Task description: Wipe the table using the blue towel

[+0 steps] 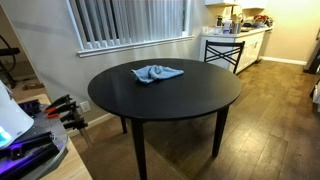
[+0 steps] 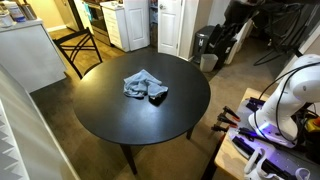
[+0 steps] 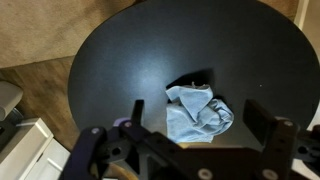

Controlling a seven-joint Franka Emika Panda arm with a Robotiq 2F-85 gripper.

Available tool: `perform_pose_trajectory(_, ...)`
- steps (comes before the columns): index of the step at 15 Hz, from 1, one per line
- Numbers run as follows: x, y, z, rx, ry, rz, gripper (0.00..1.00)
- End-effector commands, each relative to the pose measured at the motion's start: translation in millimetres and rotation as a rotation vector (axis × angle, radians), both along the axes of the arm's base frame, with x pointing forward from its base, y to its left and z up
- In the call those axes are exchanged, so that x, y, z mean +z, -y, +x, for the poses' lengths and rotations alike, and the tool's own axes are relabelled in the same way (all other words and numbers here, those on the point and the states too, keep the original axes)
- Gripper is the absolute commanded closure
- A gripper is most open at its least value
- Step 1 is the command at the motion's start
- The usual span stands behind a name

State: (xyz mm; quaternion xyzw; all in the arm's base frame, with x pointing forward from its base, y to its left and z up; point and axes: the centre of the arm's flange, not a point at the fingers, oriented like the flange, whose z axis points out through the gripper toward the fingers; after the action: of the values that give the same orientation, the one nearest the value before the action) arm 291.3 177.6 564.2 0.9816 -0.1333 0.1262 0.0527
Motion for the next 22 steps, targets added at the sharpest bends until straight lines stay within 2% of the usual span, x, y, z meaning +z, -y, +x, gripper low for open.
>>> perform_pose_trajectory(1,0,0,0,0.0,0.0,0.0,0.0)
perform_pose_trajectory(11,0,0,0,0.0,0.0,0.0,0.0)
perform_pose_trajectory(13,6,1,21,-0.012,0.023,-0.037,0.0)
perform_pose_trajectory(17,-9,30,106,-0.068,0.111,-0.031,0.0)
perform_pose_trajectory(20,-50,60,163,-0.12,0.152,-0.034,0.0)
perform_pose_trajectory(22,-81,76,195,-0.15,0.144,-0.028,0.0)
